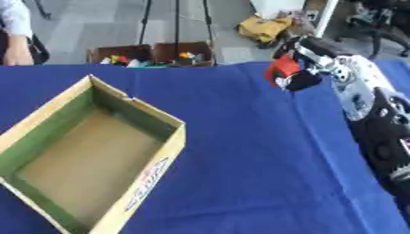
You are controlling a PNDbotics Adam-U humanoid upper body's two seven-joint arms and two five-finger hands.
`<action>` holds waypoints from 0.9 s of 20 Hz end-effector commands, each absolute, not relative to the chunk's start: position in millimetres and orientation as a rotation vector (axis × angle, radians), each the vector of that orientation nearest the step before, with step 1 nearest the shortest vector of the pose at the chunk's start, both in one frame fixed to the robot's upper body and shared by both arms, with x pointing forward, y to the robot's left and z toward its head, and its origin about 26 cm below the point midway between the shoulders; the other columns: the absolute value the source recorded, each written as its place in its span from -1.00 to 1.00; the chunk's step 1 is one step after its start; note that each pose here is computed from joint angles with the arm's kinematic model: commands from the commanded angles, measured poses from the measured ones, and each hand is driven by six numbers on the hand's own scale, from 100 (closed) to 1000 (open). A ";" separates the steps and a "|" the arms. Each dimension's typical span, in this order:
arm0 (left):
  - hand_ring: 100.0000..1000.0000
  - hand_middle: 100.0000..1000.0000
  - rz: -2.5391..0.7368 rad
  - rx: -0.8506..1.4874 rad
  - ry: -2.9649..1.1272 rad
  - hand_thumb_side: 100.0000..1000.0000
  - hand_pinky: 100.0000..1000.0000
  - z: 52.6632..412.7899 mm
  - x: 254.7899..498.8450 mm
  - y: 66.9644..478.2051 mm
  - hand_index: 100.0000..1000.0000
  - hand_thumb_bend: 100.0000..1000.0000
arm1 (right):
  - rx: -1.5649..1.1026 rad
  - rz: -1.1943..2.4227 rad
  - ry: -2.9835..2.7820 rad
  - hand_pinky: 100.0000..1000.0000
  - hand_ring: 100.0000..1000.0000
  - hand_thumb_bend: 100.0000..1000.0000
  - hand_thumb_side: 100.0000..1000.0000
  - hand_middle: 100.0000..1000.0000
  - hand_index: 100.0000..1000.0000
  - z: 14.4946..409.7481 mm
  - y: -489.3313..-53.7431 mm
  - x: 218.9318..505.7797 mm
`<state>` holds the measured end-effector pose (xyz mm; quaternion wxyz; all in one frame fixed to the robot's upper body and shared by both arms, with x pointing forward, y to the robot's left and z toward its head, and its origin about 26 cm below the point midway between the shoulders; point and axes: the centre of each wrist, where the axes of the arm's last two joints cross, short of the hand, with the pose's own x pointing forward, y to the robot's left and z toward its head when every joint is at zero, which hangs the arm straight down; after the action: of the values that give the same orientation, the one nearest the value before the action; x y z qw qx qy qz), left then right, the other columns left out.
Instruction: Pick up objects on the table and place them in the box.
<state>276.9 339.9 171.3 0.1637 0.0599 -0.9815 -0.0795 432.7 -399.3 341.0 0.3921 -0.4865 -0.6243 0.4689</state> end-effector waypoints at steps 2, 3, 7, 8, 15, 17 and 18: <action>0.27 0.44 -0.250 0.187 -2.814 0.42 0.03 181.1 273.8 344.1 0.76 -1.00 | -1.312 1.214 -1.675 -0.50 -0.28 -0.83 -0.70 -0.35 -0.34 379.6 -390.1 412.4; 0.27 0.44 -0.250 0.186 -2.812 0.42 0.03 181.4 273.7 344.5 0.76 -1.00 | -1.314 1.236 -1.691 -0.50 -0.28 -0.86 -0.68 -0.34 -0.33 383.3 -384.0 410.0; 0.27 0.44 -0.247 0.181 -2.809 0.42 0.03 183.0 273.6 345.6 0.76 -1.00 | -1.314 1.321 -1.762 -0.50 -0.28 -0.91 -0.59 -0.34 -0.32 395.5 -356.7 400.4; 0.27 0.44 -0.247 0.180 -2.809 0.42 0.03 183.5 273.7 345.8 0.76 -1.00 | -1.312 1.338 -1.779 -0.51 -0.28 -0.92 -0.57 -0.34 -0.32 398.1 -350.1 398.0; 0.27 0.44 -0.247 0.164 -2.803 0.42 0.03 187.0 274.2 346.8 0.76 -1.00 | -1.245 1.441 -1.901 -0.51 -0.28 -0.95 -0.53 -0.33 -0.32 411.6 -298.4 387.2; 0.27 0.44 -0.246 0.161 -2.802 0.42 0.03 187.5 274.2 347.1 0.76 -1.00 | -1.222 1.456 -1.921 -0.51 -0.28 -0.94 -0.53 -0.33 -0.32 413.1 -288.5 386.1; 0.27 0.44 -0.246 0.160 -2.802 0.42 0.03 187.6 274.2 347.3 0.76 -1.00 | -1.217 1.458 -1.923 -0.51 -0.28 -0.94 -0.53 -0.33 -0.32 413.5 -286.6 385.6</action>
<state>276.5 343.9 175.8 0.1755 0.0520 -0.9804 -0.0731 394.9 -289.6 398.3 0.2361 -0.4340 -0.6883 0.5313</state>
